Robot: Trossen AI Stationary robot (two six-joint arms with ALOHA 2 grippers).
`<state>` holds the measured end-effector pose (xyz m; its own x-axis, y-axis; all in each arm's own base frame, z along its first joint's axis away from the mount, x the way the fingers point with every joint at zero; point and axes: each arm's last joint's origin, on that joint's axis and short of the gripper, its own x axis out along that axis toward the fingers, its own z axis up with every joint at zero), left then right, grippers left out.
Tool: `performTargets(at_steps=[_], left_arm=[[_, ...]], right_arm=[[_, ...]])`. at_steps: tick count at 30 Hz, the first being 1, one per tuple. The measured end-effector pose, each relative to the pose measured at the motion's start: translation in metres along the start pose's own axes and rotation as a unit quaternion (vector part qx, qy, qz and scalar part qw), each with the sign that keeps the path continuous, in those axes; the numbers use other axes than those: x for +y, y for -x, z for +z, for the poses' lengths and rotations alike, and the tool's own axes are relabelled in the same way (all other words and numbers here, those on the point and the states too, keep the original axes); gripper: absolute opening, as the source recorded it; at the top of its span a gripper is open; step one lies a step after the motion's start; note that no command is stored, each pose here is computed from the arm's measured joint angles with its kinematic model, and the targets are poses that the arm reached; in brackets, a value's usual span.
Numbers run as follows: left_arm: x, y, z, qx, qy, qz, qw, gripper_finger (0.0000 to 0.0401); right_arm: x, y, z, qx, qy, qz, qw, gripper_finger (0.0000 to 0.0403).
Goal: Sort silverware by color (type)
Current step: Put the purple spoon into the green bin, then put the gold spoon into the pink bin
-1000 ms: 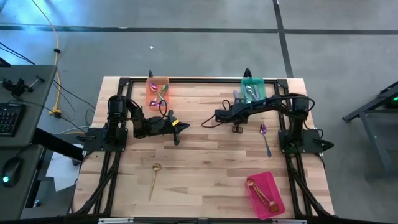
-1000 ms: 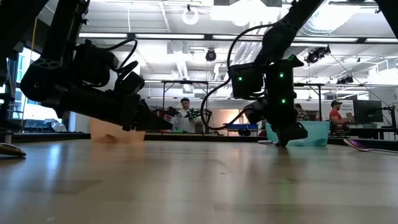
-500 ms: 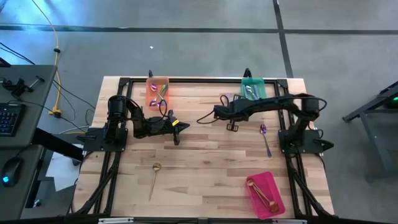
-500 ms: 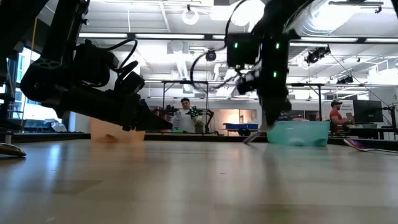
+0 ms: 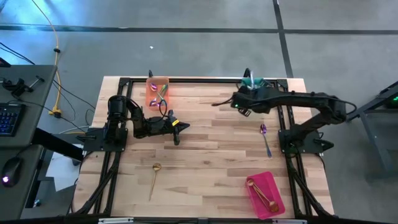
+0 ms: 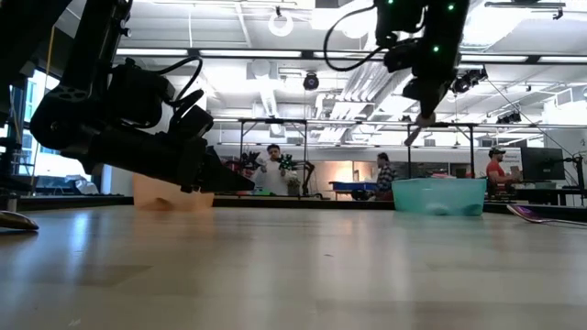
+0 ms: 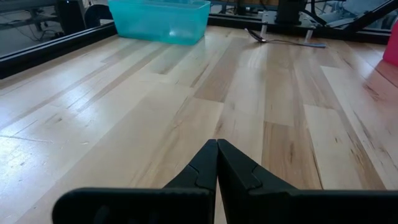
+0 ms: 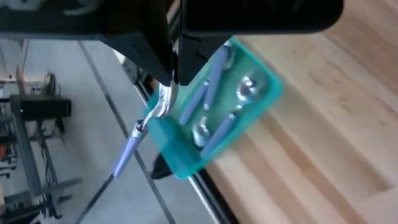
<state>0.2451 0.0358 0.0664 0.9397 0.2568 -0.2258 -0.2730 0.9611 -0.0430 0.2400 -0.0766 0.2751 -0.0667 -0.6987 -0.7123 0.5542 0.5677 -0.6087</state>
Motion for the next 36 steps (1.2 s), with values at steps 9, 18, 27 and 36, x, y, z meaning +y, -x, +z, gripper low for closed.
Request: performTargets(at_steps=[9,18,27,36], left_arm=[[-0.003,0.000,0.000,0.000,-0.001,-0.006,1.000,0.0000],[-0.004,0.001,0.000,0.000,-0.005,-0.007,1.000,0.0000],[-0.004,0.000,0.000,-0.001,-0.014,-0.007,1.000,0.0000],[-0.004,0.000,0.000,0.000,-0.015,-0.007,1.000,0.0000]], right_arm=[[-0.004,-0.019,-0.006,0.008,0.060,0.023,0.998,0.0000],[0.017,-0.082,-0.043,0.034,0.096,0.062,0.993,0.0000],[0.008,-0.100,-0.045,0.037,0.061,0.060,0.996,0.0013],[-0.013,-0.066,-0.012,-0.018,0.004,0.068,0.998,0.0088]])
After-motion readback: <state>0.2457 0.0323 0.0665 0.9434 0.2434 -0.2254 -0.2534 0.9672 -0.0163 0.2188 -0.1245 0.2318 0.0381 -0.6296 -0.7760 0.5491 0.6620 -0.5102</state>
